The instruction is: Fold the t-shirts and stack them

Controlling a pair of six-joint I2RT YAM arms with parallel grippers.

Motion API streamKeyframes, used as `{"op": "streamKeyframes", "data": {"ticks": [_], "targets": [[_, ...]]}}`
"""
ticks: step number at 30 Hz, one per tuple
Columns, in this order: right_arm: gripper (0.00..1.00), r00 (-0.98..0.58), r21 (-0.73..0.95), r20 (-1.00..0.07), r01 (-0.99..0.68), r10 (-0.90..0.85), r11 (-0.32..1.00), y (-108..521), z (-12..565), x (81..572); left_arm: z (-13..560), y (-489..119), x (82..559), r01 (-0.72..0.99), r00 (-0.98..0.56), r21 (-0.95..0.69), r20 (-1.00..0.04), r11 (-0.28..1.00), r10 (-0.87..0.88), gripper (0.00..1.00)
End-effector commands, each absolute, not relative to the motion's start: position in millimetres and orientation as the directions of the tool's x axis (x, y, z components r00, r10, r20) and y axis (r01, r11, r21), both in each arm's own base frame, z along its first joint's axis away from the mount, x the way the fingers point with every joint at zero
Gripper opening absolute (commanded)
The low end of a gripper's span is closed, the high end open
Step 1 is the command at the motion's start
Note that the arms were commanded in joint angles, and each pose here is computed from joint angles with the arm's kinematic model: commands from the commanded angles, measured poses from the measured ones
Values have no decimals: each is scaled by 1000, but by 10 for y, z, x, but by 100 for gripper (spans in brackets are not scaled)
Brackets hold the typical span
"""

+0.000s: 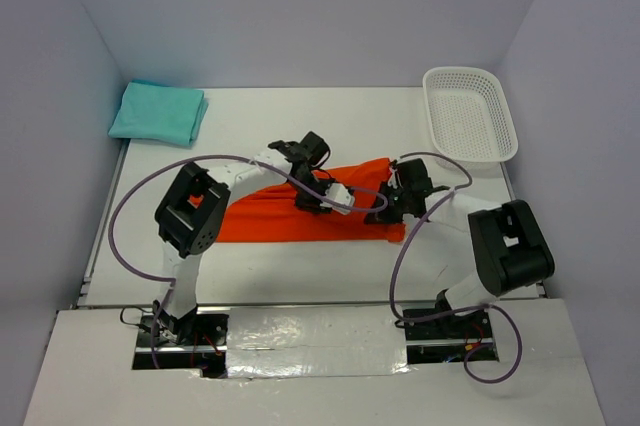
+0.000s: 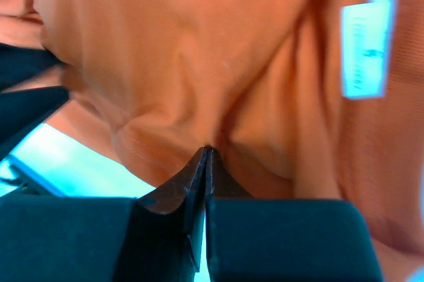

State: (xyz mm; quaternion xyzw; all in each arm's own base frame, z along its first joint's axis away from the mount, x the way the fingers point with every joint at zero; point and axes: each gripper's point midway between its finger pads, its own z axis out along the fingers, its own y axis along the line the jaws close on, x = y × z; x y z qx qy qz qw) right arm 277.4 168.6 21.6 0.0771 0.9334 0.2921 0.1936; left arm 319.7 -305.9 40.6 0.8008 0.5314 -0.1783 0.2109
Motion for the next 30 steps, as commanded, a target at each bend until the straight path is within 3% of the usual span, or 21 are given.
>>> {"op": "streamKeyframes", "data": {"ticks": [1, 3, 4, 6, 7, 9, 11, 12, 13, 15, 18, 23, 29, 30], "targets": [[11, -872, 507, -421, 0, 248, 862, 1547, 487, 2978, 1012, -3094, 3256, 942, 335, 190, -570, -276, 751, 59], [20, -863, 492, -440, -1, 248, 871, 1512, 680, 3013, 1359, -3177, 3257, 955, 296, 180, -636, -235, 713, 60], [32, -860, 483, -443, 7, 252, 875, 1485, 730, 3009, 1438, -3123, 3143, 978, 199, 89, -652, -187, 732, 60], [47, -867, 460, -418, 56, 272, 886, 1394, 806, 2917, 1761, -3069, 3171, 993, 98, 20, -714, -120, 694, 59], [56, -866, 452, -403, 92, 295, 887, 1352, 813, 2875, 1815, -2971, 3137, 996, -34, -79, -715, -33, 699, 57], [63, -883, 427, -344, 155, 319, 891, 1270, 708, 2695, 1879, -2632, 3358, 961, -275, -198, -701, 191, 658, 54], [68, -878, 415, -328, 198, 349, 888, 1204, 662, 2603, 1827, -2259, 3549, 906, -409, -219, -669, 362, 621, 49], [72, -877, 410, -304, 233, 372, 882, 1169, 579, 2522, 1753, -1813, 3774, 841, -494, -173, -631, 513, 597, 49], [73, -866, 409, -307, 253, 394, 877, 1112, 567, 2514, 1750, -1429, 3876, 768, -551, -141, -642, 625, 533, 50], [74, -861, 417, -288, 281, 419, 864, 1072, 497, 2469, 1722, -944, 3961, 688, -570, -29, -639, 725, 516, 52], [74, -857, 453, -248, 309, 451, 836, 1068, 427, 2454, 1585, 6, 4009, 466, -642, 172, -609, 868, 465, 64], [74, -865, 467, -180, 344, 468, 815, 1114, 180, 2432, 1059, 1057, 3934, 226, -784, 202, -543, 953, 301, 69], [65, -860, 452, -143, 383, 489, 806, 1105, 37, 2496, 678, 1112, 4093, 228, -798, 159, -534, 961, 278, 73], [58, -860, 456, -140, 384, 491, 803, 1103, 45, 2508, 630, 1082, 4097, 239, -798, 145, -534, 960, 279, 74]]}}
